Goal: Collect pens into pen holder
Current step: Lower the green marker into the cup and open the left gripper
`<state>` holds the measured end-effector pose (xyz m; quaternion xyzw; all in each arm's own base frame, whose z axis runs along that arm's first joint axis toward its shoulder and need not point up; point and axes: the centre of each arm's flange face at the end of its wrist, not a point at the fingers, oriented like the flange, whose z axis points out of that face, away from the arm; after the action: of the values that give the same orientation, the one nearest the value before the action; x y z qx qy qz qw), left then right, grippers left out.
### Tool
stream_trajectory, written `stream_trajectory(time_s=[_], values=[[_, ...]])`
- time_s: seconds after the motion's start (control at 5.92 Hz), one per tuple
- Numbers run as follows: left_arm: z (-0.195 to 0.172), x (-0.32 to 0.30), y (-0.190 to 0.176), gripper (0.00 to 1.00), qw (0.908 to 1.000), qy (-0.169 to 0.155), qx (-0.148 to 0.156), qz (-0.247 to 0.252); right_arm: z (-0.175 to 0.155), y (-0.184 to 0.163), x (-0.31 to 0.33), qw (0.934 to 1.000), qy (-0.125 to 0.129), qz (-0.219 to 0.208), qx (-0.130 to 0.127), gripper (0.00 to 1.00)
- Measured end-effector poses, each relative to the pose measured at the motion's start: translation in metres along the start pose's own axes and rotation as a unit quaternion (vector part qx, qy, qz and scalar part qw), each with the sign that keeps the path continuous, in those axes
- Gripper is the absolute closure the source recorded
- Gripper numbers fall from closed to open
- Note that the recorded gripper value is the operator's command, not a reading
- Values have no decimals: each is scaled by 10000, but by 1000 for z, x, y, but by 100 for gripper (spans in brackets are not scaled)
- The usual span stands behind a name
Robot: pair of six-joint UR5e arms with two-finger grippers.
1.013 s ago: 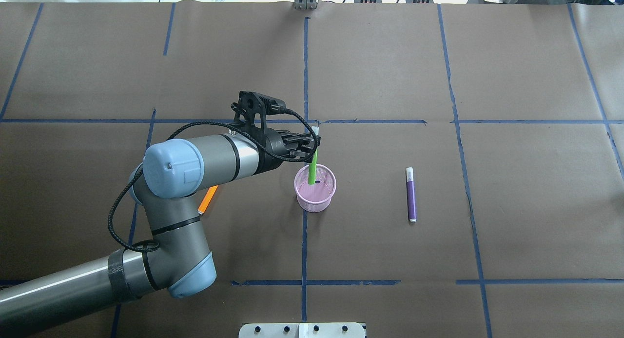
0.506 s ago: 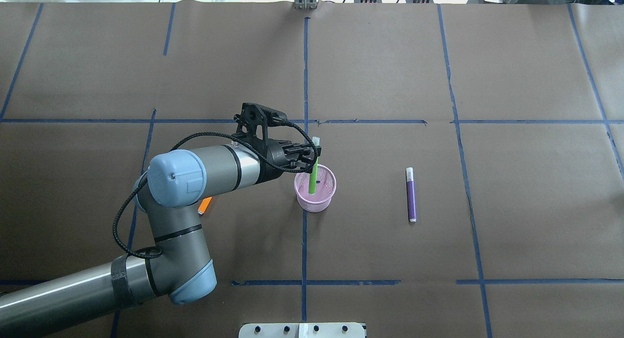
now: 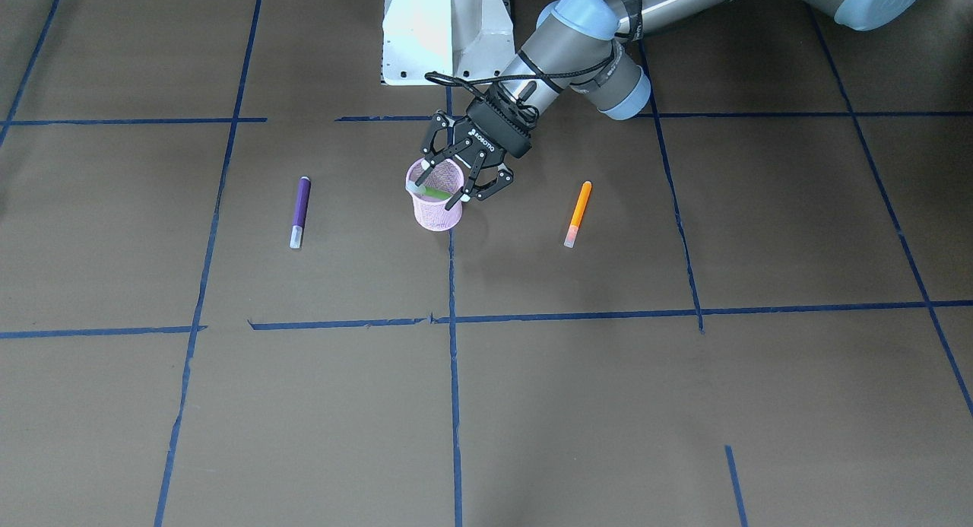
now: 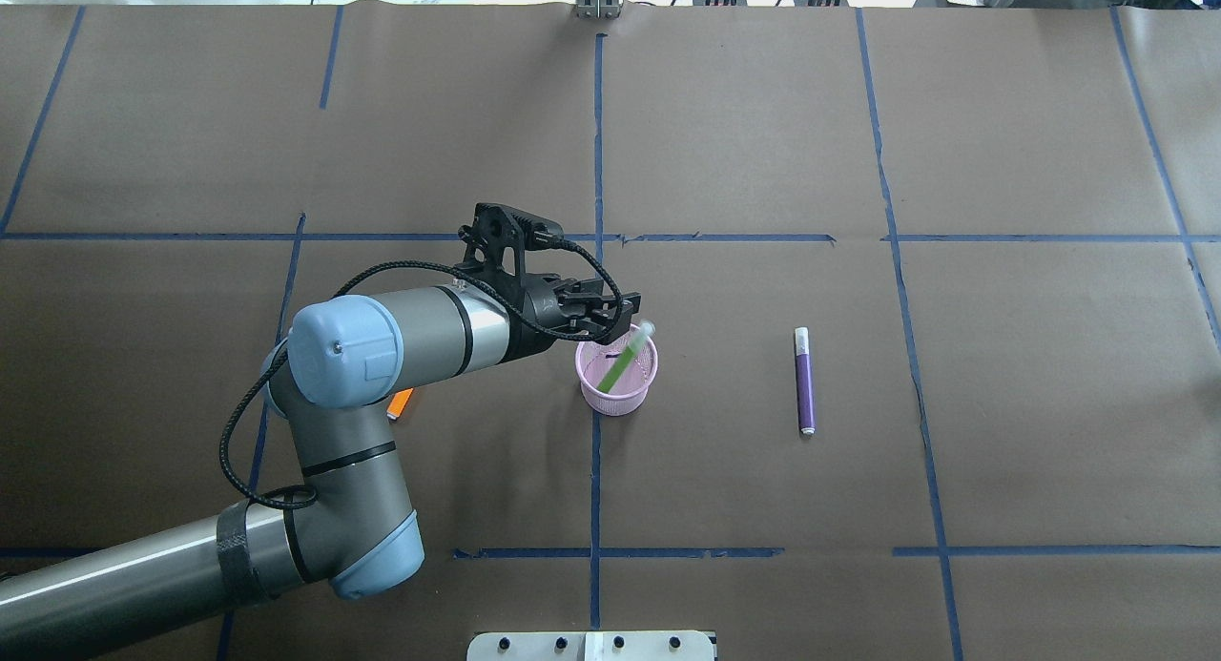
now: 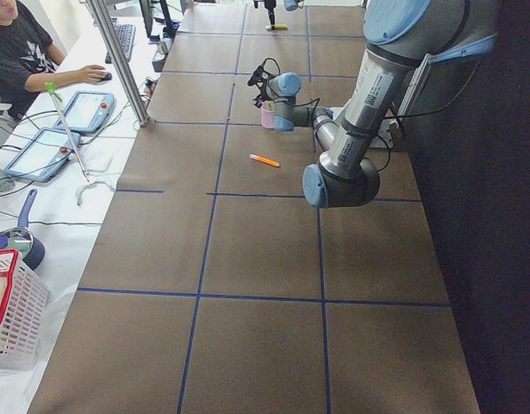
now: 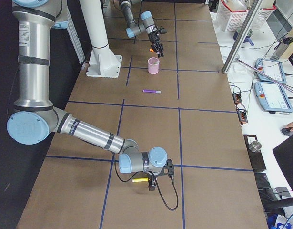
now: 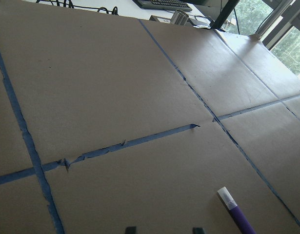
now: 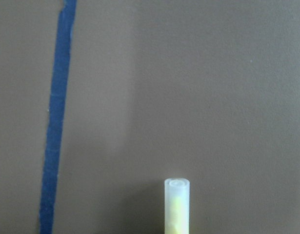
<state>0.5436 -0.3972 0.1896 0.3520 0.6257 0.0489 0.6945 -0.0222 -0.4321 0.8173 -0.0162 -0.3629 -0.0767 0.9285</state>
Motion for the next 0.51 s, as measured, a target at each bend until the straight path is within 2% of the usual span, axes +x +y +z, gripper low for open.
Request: stream_trajectory(time_s=[0.17, 0.34, 0.51], values=[[-4, 4, -4, 0, 10000, 34, 26, -8, 0, 0, 0, 10000, -4, 0, 1, 0], [-9, 6, -10, 0, 10000, 2, 31, -12, 0, 0, 0, 10000, -5, 1, 1, 4], [-13, 3, -20, 0, 9999, -158, 0, -11, 0, -1, 0, 10000, -4, 0, 5, 22]])
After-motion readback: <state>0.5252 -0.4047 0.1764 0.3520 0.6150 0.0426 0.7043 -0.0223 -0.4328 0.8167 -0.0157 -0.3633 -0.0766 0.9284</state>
